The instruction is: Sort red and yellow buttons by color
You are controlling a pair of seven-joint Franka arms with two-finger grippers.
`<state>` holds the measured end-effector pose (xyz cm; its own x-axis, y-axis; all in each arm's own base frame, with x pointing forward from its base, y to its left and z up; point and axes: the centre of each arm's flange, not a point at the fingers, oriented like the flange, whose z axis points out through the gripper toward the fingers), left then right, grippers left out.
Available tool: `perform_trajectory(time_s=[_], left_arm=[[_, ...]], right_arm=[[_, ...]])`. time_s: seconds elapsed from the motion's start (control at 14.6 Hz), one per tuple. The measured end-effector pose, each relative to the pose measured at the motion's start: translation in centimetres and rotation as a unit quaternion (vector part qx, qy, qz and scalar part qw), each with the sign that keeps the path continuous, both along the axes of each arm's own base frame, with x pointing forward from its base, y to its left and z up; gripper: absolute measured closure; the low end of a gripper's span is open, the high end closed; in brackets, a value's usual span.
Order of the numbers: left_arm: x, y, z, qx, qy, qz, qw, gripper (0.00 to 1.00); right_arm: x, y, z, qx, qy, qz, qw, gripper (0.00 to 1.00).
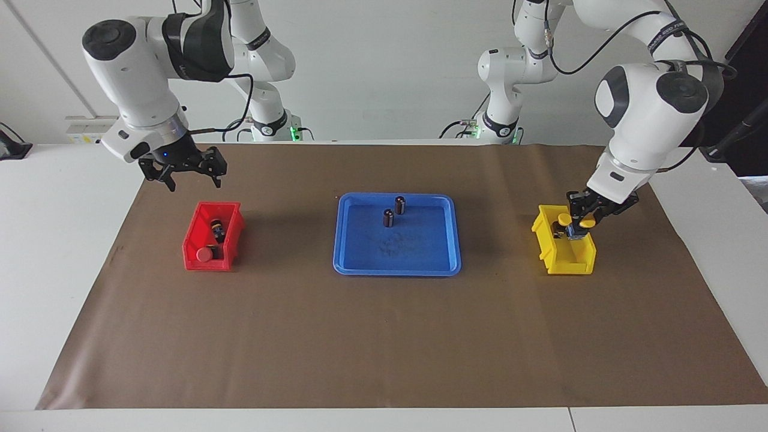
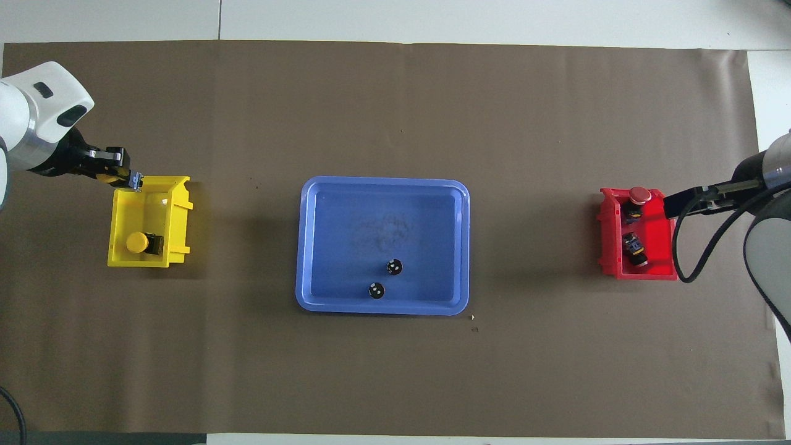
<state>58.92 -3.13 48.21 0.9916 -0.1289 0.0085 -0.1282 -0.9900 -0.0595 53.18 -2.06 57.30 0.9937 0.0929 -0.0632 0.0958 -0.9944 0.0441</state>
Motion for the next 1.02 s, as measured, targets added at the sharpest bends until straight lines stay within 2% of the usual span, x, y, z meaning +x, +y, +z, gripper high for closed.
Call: perform_trajectory(time_s=[0.14, 0.41, 0.68, 0.89, 0.96, 1.02], left_arm=[[-0.9, 1.7, -3.1, -0.001, -0.005, 0.0, 1.0, 0.59], [-2.4, 1.4, -7.2, -0.003, -0.004, -0.007, 1.0, 0.59], [-3.6, 1.1, -11.0, -0.007, -0.024, -0.014, 1.0, 0.59], [-3.7, 0.8, -11.8, -0.007, -0.023, -0.016, 1.0, 0.59], [-3.6, 0.8, -11.7, -0.007, -0.024, -0.017, 1.0, 0.55], [-3.6, 0.7, -11.6, -0.007, -0.025, -0.018, 1.0, 0.55]], right_arm=[[-0.4, -1.0, 2.3, 0.0, 0.0, -0.011, 1.0, 0.0], [-1.0, -3.0, 6.1, 0.0, -0.006, -0.031, 0.999, 0.0], [-0.7, -6.1, 5.2, 0.002, 0.006, -0.061, 0.998, 0.0], [0.0, -6.2, 4.2, 0.002, 0.016, -0.061, 0.998, 0.0], [0.1, -5.8, 4.2, 0.002, 0.016, -0.057, 0.998, 0.0], [0.1, -5.5, 4.4, 0.002, 0.014, -0.054, 0.998, 0.0]])
